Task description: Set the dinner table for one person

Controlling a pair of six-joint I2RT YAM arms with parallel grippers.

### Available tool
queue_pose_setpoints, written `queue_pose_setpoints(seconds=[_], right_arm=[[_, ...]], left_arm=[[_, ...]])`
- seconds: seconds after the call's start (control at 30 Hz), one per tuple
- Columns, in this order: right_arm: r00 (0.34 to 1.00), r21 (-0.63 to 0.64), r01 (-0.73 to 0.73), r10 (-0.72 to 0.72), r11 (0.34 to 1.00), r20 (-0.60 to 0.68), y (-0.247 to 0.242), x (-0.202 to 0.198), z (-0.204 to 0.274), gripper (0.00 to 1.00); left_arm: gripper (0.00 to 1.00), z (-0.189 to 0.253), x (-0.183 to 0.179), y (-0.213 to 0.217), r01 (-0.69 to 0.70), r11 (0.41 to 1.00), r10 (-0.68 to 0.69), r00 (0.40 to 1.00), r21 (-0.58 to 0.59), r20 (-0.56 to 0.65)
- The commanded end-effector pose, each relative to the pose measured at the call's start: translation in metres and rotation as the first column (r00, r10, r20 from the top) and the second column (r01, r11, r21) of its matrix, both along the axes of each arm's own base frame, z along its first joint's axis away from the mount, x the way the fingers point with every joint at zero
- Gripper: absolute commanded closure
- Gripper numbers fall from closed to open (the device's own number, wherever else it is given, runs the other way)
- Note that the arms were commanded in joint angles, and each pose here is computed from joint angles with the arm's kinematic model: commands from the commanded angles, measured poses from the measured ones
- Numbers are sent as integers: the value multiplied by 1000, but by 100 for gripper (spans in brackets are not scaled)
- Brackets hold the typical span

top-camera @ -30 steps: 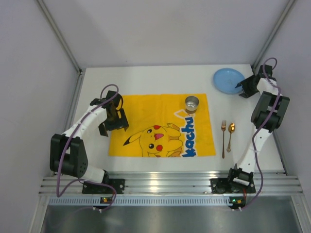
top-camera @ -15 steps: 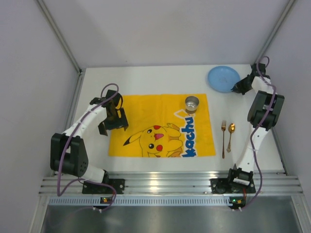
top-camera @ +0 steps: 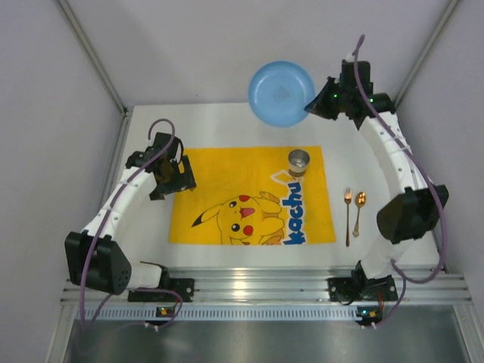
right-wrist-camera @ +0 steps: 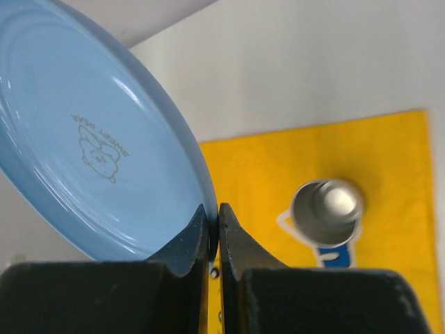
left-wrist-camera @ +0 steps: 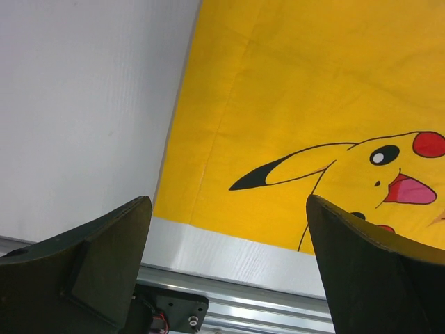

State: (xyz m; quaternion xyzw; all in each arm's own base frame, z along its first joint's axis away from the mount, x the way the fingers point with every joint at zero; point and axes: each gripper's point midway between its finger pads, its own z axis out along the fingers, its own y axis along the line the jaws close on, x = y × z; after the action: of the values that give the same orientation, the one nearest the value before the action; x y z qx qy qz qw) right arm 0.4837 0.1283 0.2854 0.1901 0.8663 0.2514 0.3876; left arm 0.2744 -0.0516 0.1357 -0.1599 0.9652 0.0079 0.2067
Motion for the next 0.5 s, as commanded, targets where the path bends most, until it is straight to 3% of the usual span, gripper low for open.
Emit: queue_pose_setpoints(seconds=[0.0, 0.13, 0.23, 0.47], right_arm=[[991, -24, -95, 92, 995, -96, 53, -67, -19, 100], [955, -8, -182, 175, 983, -239, 115, -128, -87, 100], [929, -20, -199, 182, 980, -322, 135, -157, -123, 100], [875, -50, -271, 224, 961, -430, 174, -183, -187, 100]], left_arm=[[2, 31, -3, 7, 5, 1000, -5, 996, 8, 90], [2, 31, -16, 8, 3, 1000, -2, 994, -2, 109], [2, 24, -26, 10, 5, 1000, -5, 995, -3, 101], [2, 21, -38, 10, 15, 1000, -14, 996, -10, 87]])
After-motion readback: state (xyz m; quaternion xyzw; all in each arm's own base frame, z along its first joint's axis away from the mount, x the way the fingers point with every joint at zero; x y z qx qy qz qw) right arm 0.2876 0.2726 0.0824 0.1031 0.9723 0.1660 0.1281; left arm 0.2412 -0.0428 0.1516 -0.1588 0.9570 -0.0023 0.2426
